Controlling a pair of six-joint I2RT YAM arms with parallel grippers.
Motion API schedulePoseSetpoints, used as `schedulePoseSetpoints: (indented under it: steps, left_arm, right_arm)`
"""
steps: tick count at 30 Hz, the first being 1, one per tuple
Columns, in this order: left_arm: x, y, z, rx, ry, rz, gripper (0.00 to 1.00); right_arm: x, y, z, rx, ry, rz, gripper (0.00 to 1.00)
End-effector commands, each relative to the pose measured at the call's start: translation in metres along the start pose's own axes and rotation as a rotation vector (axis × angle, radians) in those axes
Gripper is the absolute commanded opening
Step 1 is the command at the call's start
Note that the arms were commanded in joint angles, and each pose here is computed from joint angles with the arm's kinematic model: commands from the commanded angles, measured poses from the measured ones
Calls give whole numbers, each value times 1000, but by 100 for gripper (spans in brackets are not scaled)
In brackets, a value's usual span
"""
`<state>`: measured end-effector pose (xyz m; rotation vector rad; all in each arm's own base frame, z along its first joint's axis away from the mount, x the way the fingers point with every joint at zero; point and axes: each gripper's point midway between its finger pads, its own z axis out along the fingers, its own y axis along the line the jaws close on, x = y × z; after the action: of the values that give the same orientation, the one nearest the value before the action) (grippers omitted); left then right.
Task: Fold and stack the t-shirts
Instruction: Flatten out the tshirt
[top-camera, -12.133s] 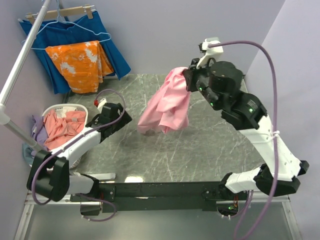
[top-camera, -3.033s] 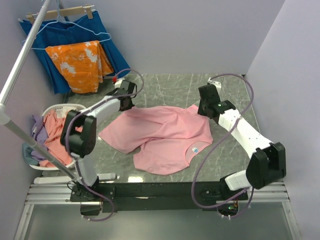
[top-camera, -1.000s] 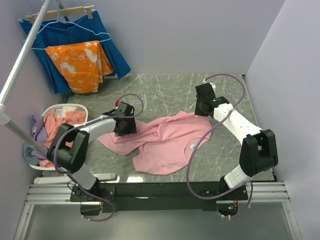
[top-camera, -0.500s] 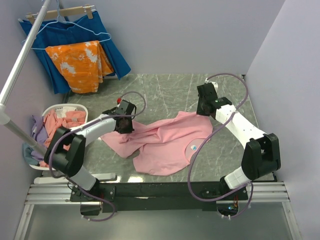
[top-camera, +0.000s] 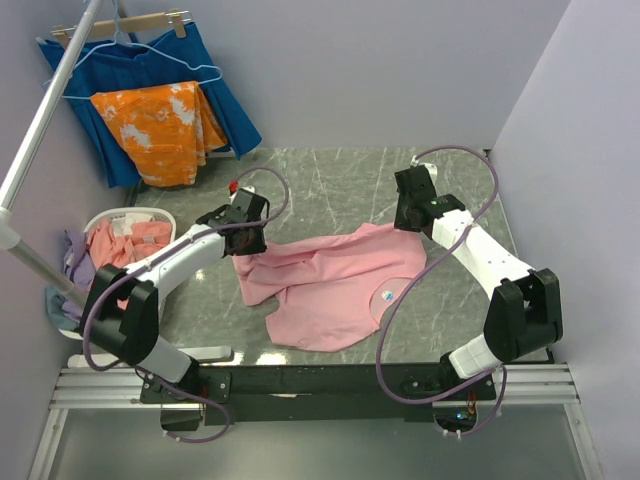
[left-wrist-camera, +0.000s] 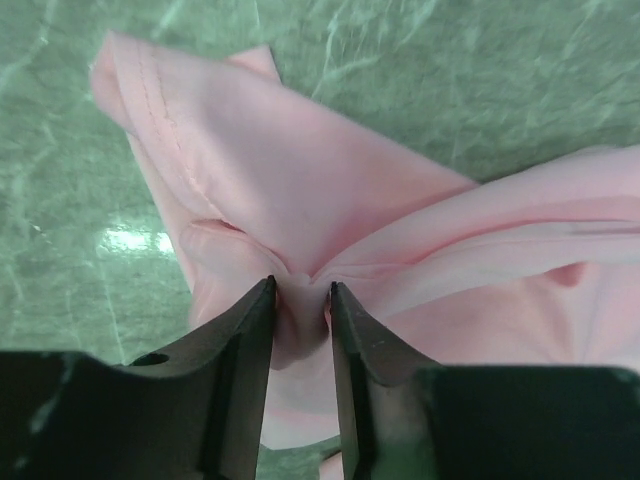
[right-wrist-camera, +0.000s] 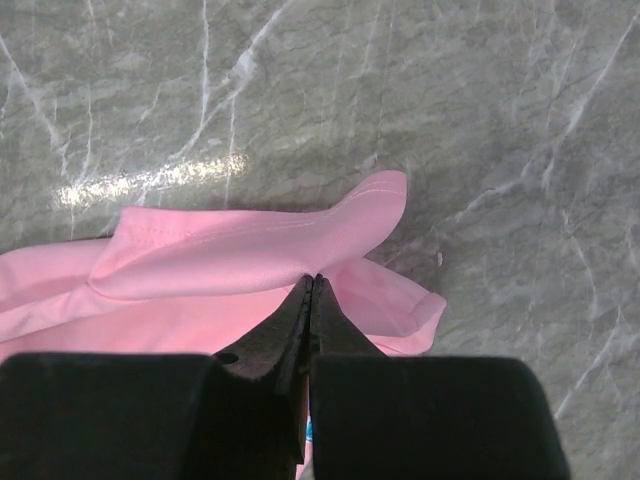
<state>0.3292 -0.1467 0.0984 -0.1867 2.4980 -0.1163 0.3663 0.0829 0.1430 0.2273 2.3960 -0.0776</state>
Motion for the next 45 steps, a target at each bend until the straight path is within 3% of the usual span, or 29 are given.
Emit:
schedulePoseSetpoints:
  steps: [1, 5, 7, 9, 11, 13, 19, 20, 21, 22, 27, 30, 32, 36, 42, 45]
  left_arm:
    - [16, -4, 18, 13, 54, 18, 36]
    - [23, -7, 29, 10, 89, 23, 31]
    - [25, -6, 31, 8, 99, 26, 19]
    - [25, -5, 30, 4, 96, 25, 15]
    - [23, -5, 29, 0, 90, 20, 21]
    - [20, -5, 26, 2, 81, 18, 34]
    - [18, -4, 20, -3, 69, 12, 36]
    - [17, -4, 20, 1, 66, 11, 30]
    - [15, -4, 18, 7, 58, 10, 9]
    - [14, -4, 16, 2, 51, 3, 1]
    - [4, -5, 3, 9, 12, -6, 2]
    - [-2, -6, -4, 18, -7, -5, 26]
    - [-3, -6, -5, 23, -9, -1, 32]
    - [-1, -8, -7, 43, -16, 2, 1]
    - [-6, -9, -15, 66, -50, -5, 1]
    - [-31, -10, -41, 79, -136, -29, 1]
  right_arm:
    - [-13, -6, -11, 2, -49, 8, 0]
    - [-12, -5, -9, 0, -44, 9, 0]
    - [-11, -4, -8, -2, -42, 9, 0]
    - [-10, -4, -8, -1, -41, 5, 0]
    - [-11, -5, -8, 1, -43, 6, 0]
    - [-10, -4, -7, -3, -41, 6, 0]
    - [-8, -4, -5, -2, -33, 5, 0]
    - [-8, -3, -5, -3, -34, 4, 0]
    - [-8, -3, -5, -2, -35, 4, 0]
    - [-8, -5, -5, 2, -36, 5, 0]
    - [-11, -7, -9, 6, -47, 7, 0]
    - [-11, -7, -9, 7, -47, 6, 1]
    - [-11, -8, -9, 8, -48, 6, 1]
    - [-10, -7, -8, 3, -44, 7, 0]
    - [-13, -10, -13, 16, -57, 12, 0]
    - [-25, -16, -24, 32, -102, 22, 0]
